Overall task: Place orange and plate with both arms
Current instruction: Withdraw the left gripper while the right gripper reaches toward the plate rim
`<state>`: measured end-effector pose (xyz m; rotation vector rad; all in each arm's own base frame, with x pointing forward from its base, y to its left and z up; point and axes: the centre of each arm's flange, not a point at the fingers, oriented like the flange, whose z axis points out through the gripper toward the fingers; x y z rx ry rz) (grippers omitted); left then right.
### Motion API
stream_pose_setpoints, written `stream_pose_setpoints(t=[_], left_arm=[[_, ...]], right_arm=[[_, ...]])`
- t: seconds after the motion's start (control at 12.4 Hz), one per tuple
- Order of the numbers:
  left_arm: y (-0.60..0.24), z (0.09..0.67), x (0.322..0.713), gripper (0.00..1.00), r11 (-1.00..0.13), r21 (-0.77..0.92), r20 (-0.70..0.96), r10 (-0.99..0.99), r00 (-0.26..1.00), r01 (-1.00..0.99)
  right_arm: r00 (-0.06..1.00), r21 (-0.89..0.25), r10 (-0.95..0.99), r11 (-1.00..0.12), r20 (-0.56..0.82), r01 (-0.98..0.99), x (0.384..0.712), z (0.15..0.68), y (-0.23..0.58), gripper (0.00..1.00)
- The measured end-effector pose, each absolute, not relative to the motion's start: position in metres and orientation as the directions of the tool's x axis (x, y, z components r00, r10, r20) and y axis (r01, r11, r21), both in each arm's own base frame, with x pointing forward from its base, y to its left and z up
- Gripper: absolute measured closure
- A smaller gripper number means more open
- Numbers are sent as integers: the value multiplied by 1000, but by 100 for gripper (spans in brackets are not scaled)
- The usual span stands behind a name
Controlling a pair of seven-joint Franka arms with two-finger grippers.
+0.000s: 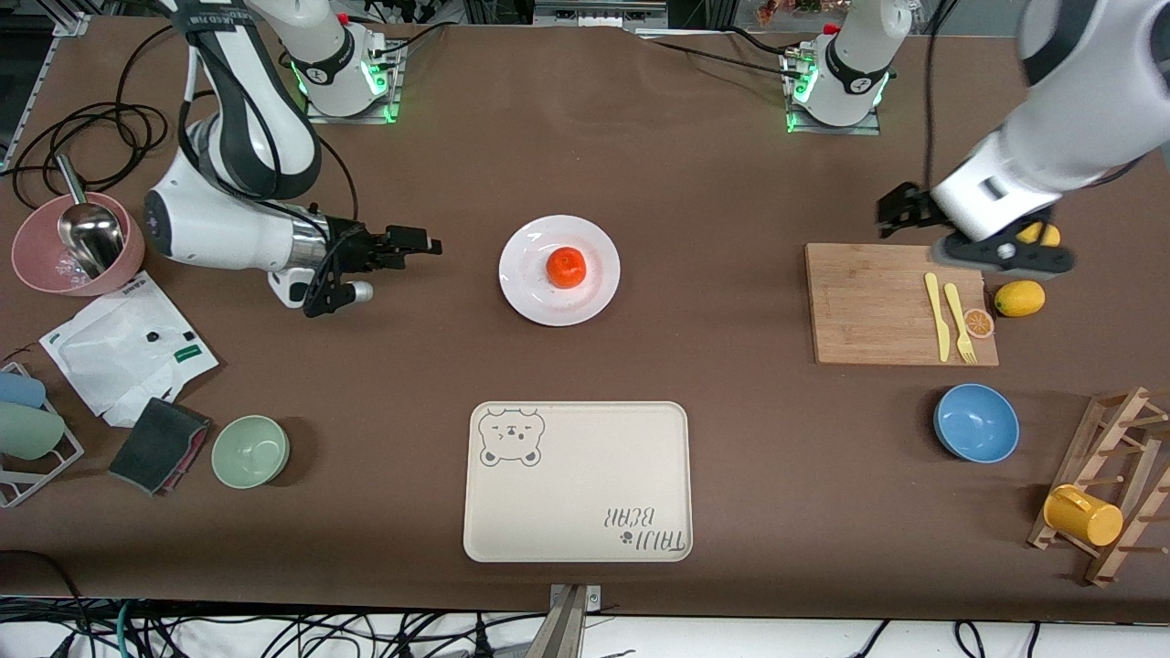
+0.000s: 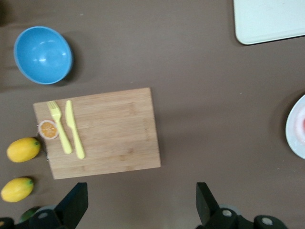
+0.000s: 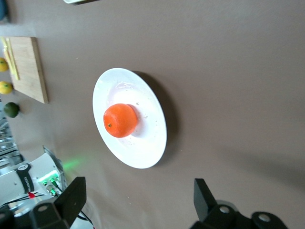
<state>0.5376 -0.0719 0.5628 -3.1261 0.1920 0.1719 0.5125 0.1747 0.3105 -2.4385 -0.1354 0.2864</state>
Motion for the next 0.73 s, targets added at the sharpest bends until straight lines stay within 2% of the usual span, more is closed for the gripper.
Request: stream_pose_setpoints(t=[0.4, 0.73], left_arm=[[-50, 594, 516, 0, -995, -8, -59, -97, 994, -98], [-49, 590, 530, 0, -995, -1, -71, -96, 993, -96]], right_arm=[[968, -744, 226, -664, -109, 71, 483, 239, 176, 0], [973, -774, 226, -626, -57, 100, 468, 192, 197, 0]])
